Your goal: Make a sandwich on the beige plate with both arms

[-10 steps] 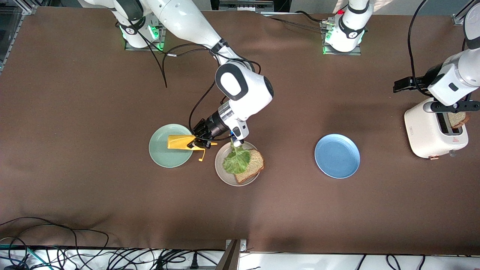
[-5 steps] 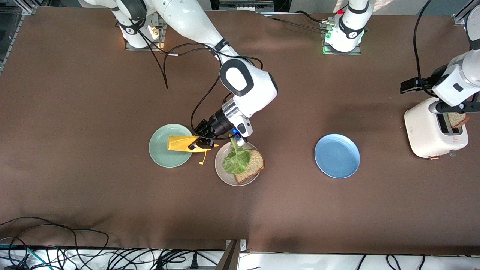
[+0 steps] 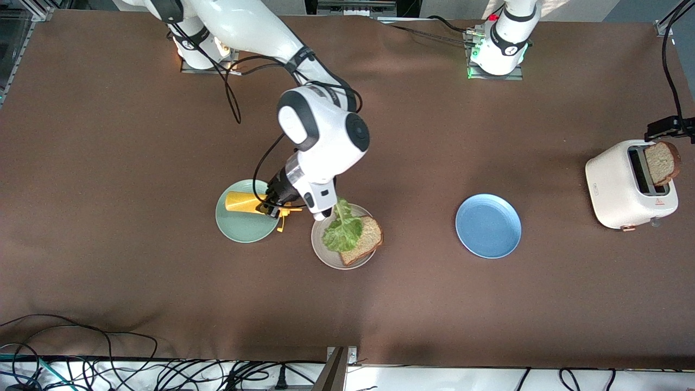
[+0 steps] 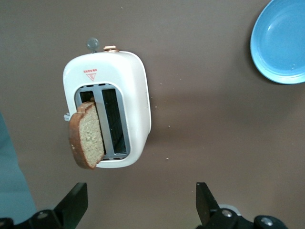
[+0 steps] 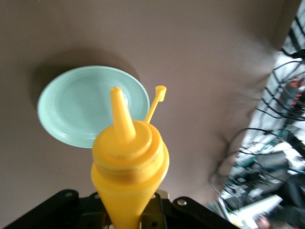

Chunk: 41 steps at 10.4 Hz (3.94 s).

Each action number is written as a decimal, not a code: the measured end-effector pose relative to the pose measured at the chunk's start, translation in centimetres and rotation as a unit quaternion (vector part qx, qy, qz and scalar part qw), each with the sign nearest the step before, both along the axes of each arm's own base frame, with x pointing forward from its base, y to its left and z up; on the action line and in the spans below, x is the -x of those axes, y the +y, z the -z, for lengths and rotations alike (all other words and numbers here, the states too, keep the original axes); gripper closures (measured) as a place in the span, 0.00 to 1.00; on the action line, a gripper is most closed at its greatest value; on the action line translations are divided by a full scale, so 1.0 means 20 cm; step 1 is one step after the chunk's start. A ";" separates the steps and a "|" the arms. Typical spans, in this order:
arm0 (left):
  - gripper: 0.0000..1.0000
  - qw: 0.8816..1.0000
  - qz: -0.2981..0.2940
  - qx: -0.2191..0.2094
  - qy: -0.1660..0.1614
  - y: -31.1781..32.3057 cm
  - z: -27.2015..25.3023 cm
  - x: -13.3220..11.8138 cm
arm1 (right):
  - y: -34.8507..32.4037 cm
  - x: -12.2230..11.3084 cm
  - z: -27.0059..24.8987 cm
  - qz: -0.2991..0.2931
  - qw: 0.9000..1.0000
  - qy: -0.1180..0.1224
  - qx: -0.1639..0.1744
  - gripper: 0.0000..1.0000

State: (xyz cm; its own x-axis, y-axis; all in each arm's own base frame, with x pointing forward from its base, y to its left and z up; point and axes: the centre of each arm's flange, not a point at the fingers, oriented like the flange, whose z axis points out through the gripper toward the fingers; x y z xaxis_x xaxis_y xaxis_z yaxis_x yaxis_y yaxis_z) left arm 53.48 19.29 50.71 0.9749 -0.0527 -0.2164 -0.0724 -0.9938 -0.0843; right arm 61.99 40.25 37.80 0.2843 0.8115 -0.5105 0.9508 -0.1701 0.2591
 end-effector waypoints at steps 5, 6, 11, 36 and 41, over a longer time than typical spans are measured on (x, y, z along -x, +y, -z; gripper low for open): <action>0.00 1.000 0.005 0.003 -0.003 0.18 0.06 0.02 | -0.60 -0.14 -0.18 0.047 0.971 0.103 -0.211 0.93; 0.00 1.000 -0.001 0.003 0.001 0.23 0.08 0.03 | -0.68 -0.14 -0.18 0.046 0.961 0.125 -0.244 0.93; 0.00 1.000 -0.004 -0.018 0.005 0.41 0.16 0.06 | -1.23 -0.15 -0.11 0.023 0.886 0.197 -0.418 0.93; 0.00 0.997 -0.056 0.057 0.003 0.78 0.77 0.06 | -2.53 0.03 0.81 -0.181 0.757 0.150 -0.610 0.00; 0.24 0.997 -0.052 0.057 0.001 0.76 0.77 0.05 | -2.64 0.02 0.32 -0.032 0.834 0.152 -0.529 0.00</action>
